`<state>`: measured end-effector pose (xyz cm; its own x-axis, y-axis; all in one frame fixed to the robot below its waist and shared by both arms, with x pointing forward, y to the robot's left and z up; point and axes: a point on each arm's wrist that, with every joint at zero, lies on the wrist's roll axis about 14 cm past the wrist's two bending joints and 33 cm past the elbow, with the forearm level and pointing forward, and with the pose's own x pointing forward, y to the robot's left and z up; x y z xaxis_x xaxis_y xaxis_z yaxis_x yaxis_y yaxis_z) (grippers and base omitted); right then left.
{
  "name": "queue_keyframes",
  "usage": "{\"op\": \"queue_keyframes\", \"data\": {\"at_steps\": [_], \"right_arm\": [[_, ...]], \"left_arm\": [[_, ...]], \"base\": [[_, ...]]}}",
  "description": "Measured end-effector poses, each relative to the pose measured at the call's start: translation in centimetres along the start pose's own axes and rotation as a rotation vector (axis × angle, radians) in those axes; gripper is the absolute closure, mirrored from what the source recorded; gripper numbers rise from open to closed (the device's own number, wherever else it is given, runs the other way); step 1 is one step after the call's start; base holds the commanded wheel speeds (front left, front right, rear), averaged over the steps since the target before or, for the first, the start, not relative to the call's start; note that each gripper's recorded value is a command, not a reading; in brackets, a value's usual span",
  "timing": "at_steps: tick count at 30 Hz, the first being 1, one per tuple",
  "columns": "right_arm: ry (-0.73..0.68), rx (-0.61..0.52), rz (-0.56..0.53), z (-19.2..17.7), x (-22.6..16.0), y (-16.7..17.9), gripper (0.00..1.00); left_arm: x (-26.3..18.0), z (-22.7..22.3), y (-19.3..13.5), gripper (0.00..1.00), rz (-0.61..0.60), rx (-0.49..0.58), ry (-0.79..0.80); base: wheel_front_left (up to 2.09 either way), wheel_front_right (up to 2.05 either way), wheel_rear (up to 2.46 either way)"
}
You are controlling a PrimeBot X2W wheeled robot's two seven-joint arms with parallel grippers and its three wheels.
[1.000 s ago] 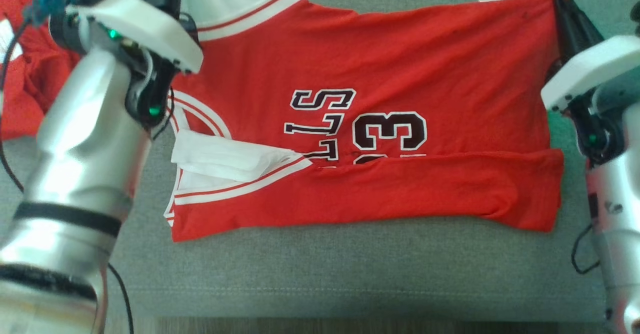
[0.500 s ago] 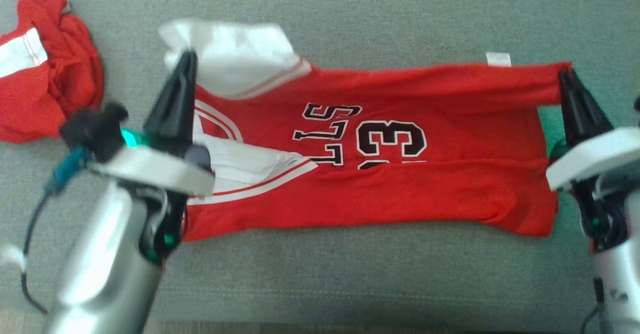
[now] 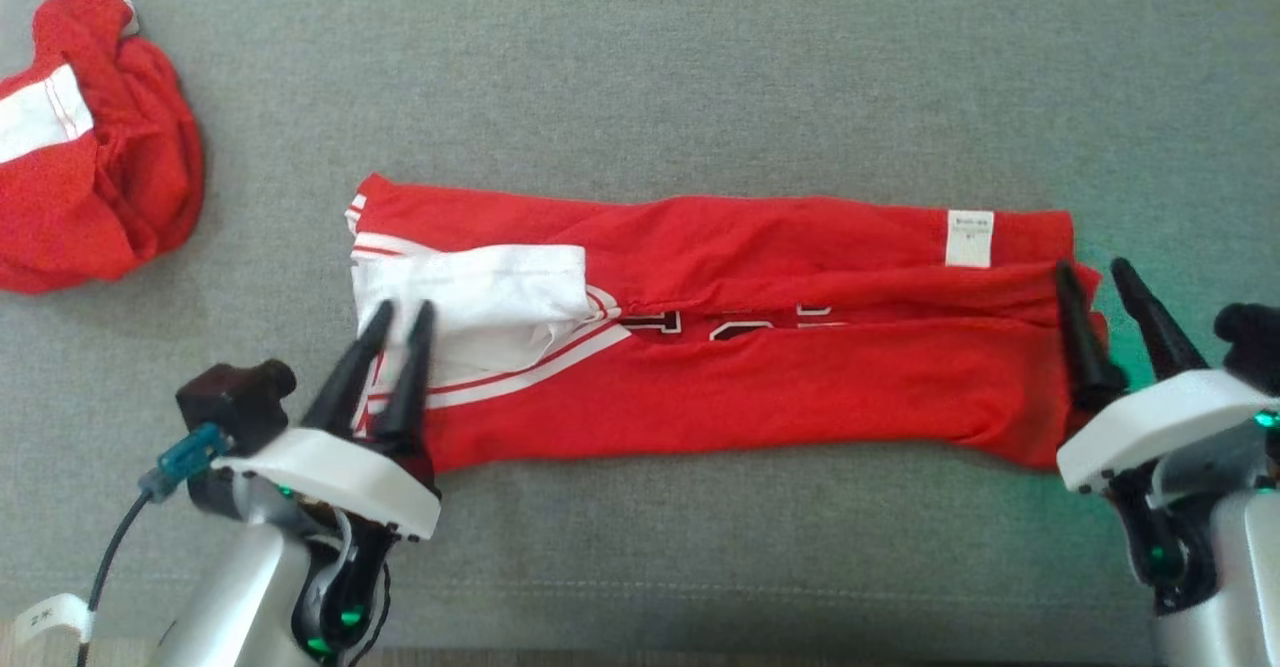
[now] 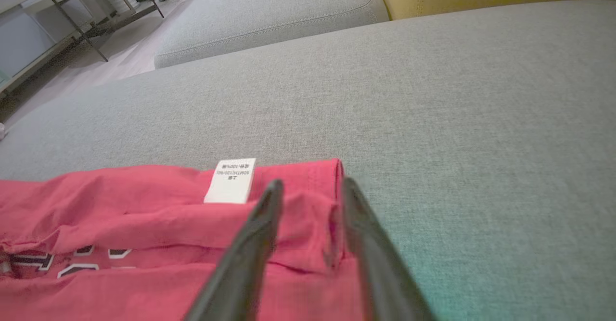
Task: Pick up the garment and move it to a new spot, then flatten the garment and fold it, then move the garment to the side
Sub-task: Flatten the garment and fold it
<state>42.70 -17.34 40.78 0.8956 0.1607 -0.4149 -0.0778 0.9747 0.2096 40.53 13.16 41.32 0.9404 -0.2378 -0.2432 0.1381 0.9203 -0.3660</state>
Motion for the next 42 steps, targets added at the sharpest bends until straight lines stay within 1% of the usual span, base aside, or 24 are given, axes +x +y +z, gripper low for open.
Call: {"op": "queue_keyframes", "data": {"at_steps": [5,7,8,14,18,21,27,37,42], "right_arm": [[-0.003,-0.019,-0.012,-0.3,-1.1,0.1,0.0],[-0.056,-0.03,-0.02,0.4,-2.2,0.4,0.0],[-0.056,-0.03,-0.02,0.4,-2.2,0.4,0.0],[-0.226,-0.089,-0.018,4.7,-3.9,1.4,0.0],[-0.296,-0.118,-0.012,6.6,-4.9,2.0,0.0],[-0.319,-0.132,-0.008,7.1,-5.7,2.5,0.0],[-0.307,-0.122,-0.008,6.1,-7.3,2.7,0.0],[-0.309,-0.113,-0.006,6.1,-7.3,2.9,0.0],[-0.291,-0.101,-0.016,5.6,-7.0,2.5,0.0]], "left_arm": [[-0.3,0.2,0.4,0.0,0.021,0.021,-0.012],[-0.6,1.5,0.6,0.0,0.037,0.069,-0.066],[-0.6,1.5,0.6,0.0,0.037,0.069,-0.066],[-2.2,5.0,1.0,0.0,0.079,0.193,-0.185],[-3.0,7.7,0.0,0.0,0.072,0.248,-0.274],[-4.1,8.1,-0.2,0.0,0.081,0.252,-0.294],[-5.9,6.7,0.2,0.0,0.098,0.267,-0.258],[-6.0,6.8,0.4,0.0,0.1,0.266,-0.249],[-6.0,6.6,0.6,0.0,0.107,0.263,-0.243]], "base": [[0.0,0.0,0.0],[0.0,0.0,0.0],[0.0,0.0,0.0],[0.0,0.0,0.0],[0.0,0.0,0.0],[0.0,0.0,0.0],[0.0,0.0,0.0],[0.0,0.0,0.0],[0.0,0.0,0.0]]}}
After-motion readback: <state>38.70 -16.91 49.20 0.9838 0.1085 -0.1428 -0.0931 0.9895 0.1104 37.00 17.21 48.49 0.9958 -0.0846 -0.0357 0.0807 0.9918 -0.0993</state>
